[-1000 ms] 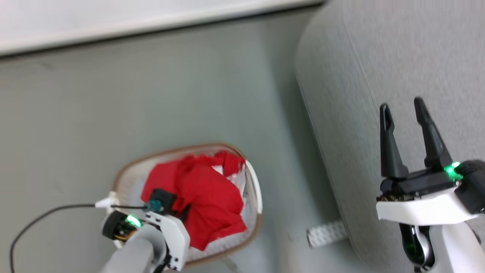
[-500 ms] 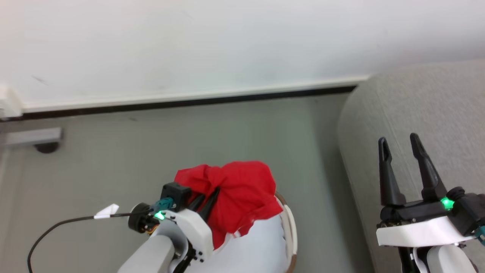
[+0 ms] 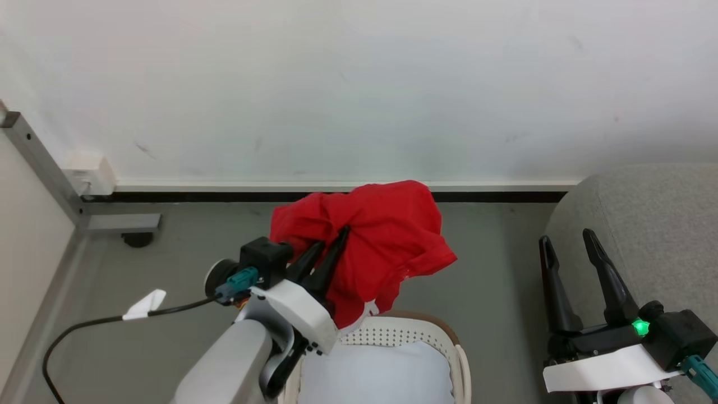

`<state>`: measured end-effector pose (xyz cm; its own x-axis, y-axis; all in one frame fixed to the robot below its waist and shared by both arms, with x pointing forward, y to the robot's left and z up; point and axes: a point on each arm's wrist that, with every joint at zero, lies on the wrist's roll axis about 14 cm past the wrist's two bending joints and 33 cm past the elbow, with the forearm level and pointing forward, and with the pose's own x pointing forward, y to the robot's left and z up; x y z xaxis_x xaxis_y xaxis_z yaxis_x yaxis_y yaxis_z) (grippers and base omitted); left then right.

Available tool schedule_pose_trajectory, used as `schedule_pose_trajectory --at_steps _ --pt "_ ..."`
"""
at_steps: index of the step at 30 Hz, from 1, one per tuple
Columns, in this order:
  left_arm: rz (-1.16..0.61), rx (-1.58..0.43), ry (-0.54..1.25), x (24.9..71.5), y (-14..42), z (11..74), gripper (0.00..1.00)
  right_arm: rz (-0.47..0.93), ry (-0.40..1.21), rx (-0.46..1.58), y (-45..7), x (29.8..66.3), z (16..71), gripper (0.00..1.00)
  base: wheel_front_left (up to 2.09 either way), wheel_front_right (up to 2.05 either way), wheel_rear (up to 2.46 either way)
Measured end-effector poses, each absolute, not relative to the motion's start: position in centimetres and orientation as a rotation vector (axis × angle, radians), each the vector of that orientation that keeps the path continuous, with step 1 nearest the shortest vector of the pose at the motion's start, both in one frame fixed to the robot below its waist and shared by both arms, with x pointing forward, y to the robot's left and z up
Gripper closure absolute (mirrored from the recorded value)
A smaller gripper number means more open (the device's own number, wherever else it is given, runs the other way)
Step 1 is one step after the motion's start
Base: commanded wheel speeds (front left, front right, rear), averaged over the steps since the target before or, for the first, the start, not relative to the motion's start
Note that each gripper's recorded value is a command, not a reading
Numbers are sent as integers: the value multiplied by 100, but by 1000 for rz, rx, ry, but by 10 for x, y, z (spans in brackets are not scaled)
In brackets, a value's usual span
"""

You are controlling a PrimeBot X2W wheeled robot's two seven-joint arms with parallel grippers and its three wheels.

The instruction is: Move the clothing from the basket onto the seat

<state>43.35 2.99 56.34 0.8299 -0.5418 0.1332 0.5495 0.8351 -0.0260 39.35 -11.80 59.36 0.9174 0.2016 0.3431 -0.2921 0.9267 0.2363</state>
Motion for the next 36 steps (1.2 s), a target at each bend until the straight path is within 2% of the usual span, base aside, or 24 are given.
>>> schedule_pose_trajectory --at_steps 8,24,36 --pt "-593 -41 -239 429 31 610 100 298 -312 305 -104 388 593 0 0 0 0" --pt "-613 -55 -260 421 23 620 100 332 -261 295 -91 388 577 0 0 0 0" --pt "-664 -82 -236 403 4 612 100 502 -101 208 -31 390 531 0 0 0 0"
